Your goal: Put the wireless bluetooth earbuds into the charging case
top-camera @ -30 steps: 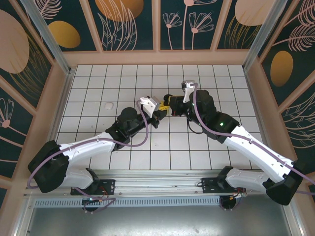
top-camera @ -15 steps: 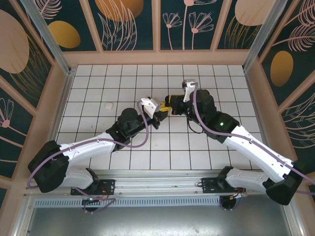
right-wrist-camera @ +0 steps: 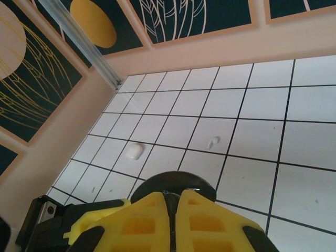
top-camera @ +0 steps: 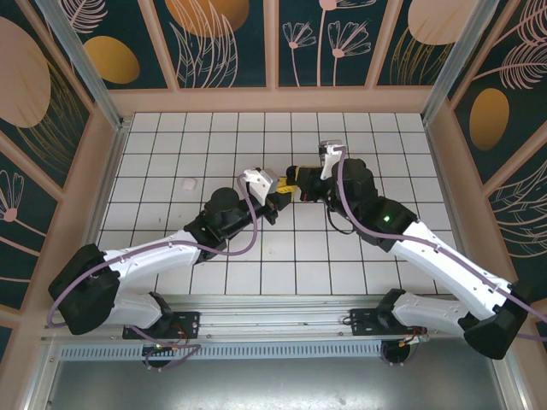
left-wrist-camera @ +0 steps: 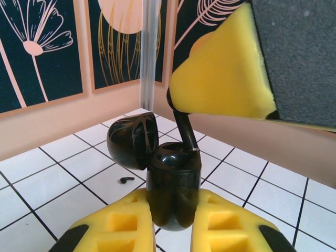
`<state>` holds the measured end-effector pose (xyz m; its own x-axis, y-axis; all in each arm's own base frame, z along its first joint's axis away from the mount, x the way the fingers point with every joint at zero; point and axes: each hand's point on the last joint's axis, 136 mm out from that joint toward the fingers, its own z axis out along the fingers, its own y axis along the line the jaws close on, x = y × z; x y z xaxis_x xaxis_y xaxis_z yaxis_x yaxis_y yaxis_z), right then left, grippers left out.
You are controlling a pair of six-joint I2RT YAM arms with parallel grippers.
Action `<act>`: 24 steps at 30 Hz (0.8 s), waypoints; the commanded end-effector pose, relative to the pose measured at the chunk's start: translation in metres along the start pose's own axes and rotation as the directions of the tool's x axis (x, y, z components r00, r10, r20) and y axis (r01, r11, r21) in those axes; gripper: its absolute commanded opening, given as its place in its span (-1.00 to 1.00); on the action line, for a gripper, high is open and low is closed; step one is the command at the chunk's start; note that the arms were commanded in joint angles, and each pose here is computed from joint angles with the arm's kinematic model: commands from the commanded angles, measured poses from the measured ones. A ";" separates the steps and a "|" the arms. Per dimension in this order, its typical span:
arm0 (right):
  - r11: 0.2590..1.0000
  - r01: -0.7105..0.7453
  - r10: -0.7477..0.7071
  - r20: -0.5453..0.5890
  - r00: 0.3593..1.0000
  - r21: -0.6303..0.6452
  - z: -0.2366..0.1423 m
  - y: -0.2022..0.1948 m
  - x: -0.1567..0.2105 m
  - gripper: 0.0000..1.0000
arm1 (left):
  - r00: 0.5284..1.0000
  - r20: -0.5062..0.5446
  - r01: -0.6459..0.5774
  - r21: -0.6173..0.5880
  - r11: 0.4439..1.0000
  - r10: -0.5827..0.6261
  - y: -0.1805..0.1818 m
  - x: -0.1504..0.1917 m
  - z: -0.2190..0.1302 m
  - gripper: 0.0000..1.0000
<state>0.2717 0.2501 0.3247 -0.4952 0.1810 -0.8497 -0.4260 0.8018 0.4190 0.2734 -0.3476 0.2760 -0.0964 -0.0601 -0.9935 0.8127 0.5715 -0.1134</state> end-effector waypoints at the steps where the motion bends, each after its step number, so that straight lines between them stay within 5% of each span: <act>1: 1.000 -0.004 0.004 -0.010 1.000 0.003 -0.001 -0.003 0.008 -0.84 | 0.997 0.079 0.022 0.003 1.000 -0.022 -0.003 -0.025 0.001 -1.00; 24: 1.000 -0.006 0.007 0.043 0.999 -0.017 -0.010 0.004 -0.013 -0.84 | 0.996 0.080 0.041 0.026 0.999 -0.043 -0.005 -0.021 0.005 -1.00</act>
<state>0.2713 0.2497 0.3157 -0.5053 0.1755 -0.8449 -0.4201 0.8052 0.4185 0.2738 -0.3498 0.2739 -0.1274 -0.0810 -0.9885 0.8113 0.5648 -0.1509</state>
